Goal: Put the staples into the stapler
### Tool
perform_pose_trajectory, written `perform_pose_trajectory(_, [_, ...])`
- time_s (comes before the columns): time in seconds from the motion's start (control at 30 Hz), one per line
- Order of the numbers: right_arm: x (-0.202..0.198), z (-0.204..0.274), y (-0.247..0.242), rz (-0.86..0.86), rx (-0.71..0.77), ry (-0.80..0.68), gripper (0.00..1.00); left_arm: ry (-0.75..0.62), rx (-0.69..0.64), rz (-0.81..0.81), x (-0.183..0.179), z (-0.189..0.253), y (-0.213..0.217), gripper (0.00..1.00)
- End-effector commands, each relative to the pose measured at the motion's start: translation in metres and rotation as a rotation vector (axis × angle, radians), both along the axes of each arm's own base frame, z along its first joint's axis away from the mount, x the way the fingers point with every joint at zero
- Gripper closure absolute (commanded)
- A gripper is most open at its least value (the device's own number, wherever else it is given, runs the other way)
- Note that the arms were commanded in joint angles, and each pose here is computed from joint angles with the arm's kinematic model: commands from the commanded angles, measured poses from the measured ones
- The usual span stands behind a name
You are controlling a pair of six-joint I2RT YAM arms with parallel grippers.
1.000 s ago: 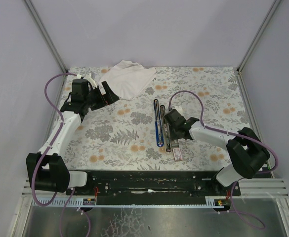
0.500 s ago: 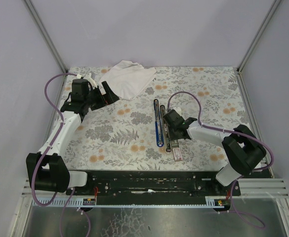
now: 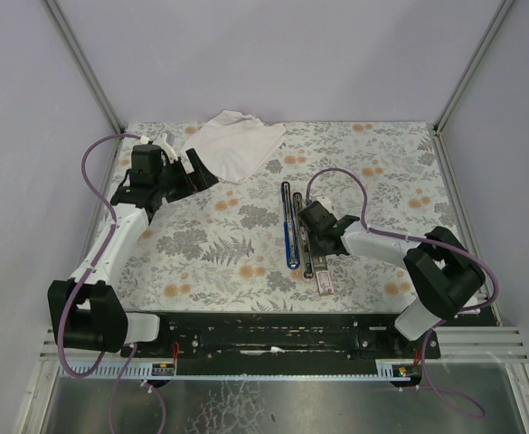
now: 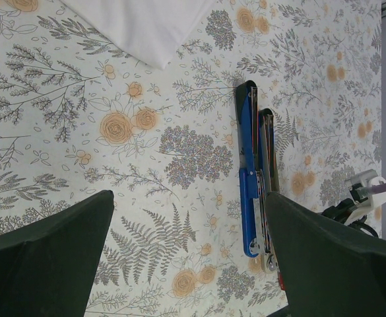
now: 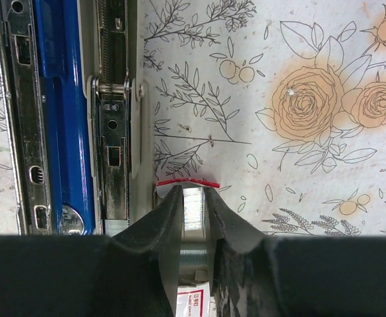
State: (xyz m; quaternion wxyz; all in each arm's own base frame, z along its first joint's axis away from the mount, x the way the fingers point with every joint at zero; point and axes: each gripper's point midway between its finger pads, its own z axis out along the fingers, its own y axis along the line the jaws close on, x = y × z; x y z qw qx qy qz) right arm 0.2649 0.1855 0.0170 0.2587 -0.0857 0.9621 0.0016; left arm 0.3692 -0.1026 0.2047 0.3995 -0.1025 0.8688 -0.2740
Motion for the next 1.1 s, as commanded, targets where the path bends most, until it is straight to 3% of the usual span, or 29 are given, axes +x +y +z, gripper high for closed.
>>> perform_pose_trajectory(0.0, [0.006, 0.007, 0.002, 0.0, 0.023, -0.028, 0.76, -0.043, -0.017, -0.008, 0.005, 0.007, -0.001, 0.03])
perform_pose_trajectory(0.37, [0.017, 0.085, 0.002, 0.021, 0.192, -0.161, 0.78, -0.165, -0.124, -0.166, -0.016, 0.033, -0.047, 0.04])
perform_pose_trajectory(0.57, [0.012, 0.155, 0.048, 0.167, 0.525, -0.244, 0.77, -0.264, -0.356, -0.454, -0.087, 0.059, -0.141, 0.04])
perform_pose_trajectory(0.7, [0.003, 0.207, 0.08, 0.267, 0.761, -0.294, 0.78, -0.265, -0.475, -0.609, -0.132, 0.066, -0.181, 0.04])
perform_pose_trajectory(0.93, [-0.027, 0.28, 0.109, 0.44, 1.075, -0.337, 0.77, -0.259, -0.545, -0.669, -0.158, 0.075, -0.185, 0.04])
perform_pose_trajectory(1.07, [-0.044, 0.314, 0.117, 0.529, 1.236, -0.362, 0.76, -0.278, -0.647, -0.761, -0.179, 0.095, -0.187, 0.06])
